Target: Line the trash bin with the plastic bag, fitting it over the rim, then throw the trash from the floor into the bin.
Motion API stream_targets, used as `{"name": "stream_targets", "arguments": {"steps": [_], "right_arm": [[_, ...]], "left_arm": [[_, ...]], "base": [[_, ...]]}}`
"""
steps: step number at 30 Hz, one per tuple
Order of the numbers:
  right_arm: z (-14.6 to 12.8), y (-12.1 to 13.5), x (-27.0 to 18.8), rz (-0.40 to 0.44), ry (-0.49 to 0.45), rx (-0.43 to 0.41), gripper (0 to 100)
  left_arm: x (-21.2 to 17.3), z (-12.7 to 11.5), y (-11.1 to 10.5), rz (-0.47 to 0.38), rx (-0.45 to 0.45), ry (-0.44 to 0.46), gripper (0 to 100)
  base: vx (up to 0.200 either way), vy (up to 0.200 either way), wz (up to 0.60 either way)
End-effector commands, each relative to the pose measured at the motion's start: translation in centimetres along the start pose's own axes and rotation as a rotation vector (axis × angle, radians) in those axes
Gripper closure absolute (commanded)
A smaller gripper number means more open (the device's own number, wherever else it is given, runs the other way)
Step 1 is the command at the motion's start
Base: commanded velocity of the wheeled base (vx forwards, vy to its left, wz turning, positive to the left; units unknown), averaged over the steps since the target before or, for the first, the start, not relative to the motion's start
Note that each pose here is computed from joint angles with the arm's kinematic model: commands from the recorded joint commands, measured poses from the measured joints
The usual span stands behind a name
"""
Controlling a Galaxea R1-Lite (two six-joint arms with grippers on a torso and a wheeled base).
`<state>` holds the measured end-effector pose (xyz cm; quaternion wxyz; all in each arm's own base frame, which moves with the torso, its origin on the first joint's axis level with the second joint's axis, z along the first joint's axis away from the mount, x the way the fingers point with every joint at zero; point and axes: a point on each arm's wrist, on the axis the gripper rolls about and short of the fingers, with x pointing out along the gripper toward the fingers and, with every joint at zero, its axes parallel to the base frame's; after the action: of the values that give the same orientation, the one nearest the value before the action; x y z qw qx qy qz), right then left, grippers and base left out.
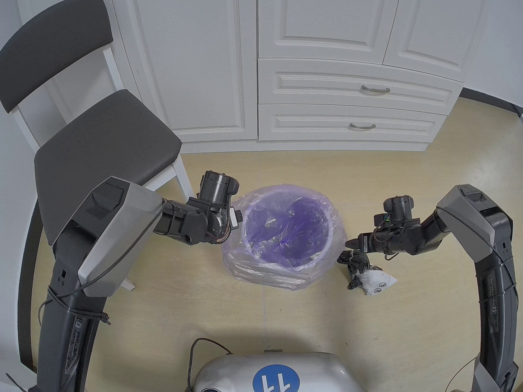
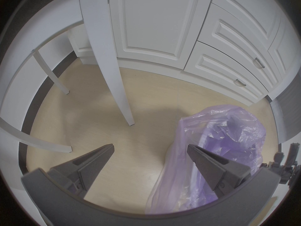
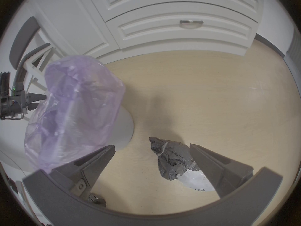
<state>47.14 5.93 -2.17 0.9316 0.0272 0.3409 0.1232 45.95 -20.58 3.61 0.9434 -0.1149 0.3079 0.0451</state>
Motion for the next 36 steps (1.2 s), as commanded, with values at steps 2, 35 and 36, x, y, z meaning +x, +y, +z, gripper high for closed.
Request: {"name": "stream_targets", "arguments": {"steps": [2, 35, 36], "right_arm": [[-1.4, -0.6, 1.6, -0.008, 0.029, 0.009, 0], [-1.7, 2.1, 0.2, 0.148, 0.059, -0.019, 0], [-1.7, 2.0, 0.7, 0.134, 0.056, -0.004, 0]], "left_arm": [[-0.9, 0.4, -0.6, -0.017, -0.009, -0.012, 0], [-2.2, 1.0, -0.2, -0.026, -0.016, -0.033, 0], [-2.2, 1.1, -0.2, -0.030, -0.017, -0.038, 0]], "base": [[0.000, 0.000, 0.00], [0.000, 0.000, 0.00], [0.000, 0.000, 0.00]]}}
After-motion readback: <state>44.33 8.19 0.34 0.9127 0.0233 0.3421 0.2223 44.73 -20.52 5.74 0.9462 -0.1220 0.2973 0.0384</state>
